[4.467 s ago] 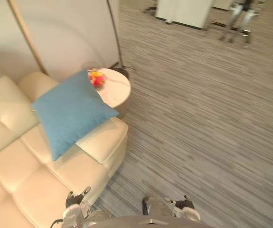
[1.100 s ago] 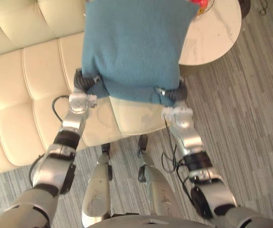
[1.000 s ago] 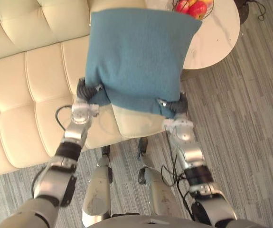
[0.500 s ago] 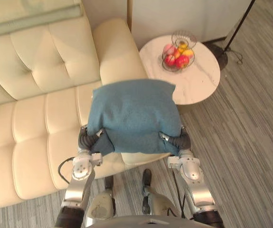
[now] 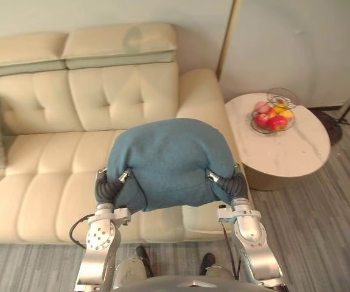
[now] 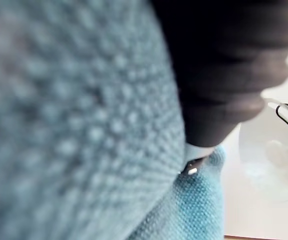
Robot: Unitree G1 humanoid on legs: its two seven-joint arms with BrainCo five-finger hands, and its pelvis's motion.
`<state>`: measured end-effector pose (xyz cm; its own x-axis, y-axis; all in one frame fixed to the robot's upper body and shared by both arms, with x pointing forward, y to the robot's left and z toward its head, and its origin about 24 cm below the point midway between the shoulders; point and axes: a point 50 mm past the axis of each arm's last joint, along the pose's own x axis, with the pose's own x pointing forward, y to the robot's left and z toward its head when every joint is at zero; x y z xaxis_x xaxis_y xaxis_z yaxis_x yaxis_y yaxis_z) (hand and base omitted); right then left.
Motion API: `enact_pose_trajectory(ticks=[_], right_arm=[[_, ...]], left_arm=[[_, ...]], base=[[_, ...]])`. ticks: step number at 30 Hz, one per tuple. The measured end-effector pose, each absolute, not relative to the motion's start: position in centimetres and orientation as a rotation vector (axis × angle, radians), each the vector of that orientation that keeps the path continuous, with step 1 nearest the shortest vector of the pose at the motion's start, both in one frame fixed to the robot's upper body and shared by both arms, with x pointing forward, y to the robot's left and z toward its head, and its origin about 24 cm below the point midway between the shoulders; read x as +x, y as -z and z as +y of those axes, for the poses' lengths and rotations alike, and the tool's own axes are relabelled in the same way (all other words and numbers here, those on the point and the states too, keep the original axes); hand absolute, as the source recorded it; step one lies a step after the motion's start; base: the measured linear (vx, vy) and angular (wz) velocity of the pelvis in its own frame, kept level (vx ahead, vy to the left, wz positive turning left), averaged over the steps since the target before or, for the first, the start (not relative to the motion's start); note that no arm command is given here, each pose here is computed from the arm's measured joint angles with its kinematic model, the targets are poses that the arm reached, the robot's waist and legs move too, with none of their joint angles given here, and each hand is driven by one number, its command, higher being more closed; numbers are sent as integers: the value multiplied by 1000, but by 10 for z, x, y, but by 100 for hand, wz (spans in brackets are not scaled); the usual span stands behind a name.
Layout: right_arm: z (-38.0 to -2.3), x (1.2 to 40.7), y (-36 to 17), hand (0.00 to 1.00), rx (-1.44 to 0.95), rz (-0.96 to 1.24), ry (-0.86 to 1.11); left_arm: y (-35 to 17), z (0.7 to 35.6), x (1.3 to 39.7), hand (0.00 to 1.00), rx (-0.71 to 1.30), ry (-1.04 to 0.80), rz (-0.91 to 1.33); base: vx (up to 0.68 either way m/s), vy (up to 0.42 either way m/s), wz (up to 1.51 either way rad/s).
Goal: Pick up cushions and gather them together orderly.
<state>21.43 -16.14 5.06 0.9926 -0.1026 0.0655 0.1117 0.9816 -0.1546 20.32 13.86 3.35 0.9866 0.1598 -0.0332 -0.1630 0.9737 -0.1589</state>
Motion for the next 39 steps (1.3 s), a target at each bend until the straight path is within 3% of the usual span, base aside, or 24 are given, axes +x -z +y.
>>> enact_pose_trajectory(ticks=[7,13,21,30,39], right_arm=[[-169,218,2,100,-158,175,166],[-163,222,16,100,-170,247,137],[-165,223,9,100,-163,219,145],[-175,188,-8,100,-148,172,187],[-180,187,-16,100,-124,142,216]], left_arm=[[-6,133,212,100,-101,-95,137],[-1,139,211,100,-70,-65,155],[-6,137,215,100,-61,-37,139],[-16,126,207,100,-68,19,112],[-17,121,209,100,-93,26,107]], base=[[3,287,64],[-82,187,-1],[-33,0,38],[177,-22,25],[153,275,-61]])
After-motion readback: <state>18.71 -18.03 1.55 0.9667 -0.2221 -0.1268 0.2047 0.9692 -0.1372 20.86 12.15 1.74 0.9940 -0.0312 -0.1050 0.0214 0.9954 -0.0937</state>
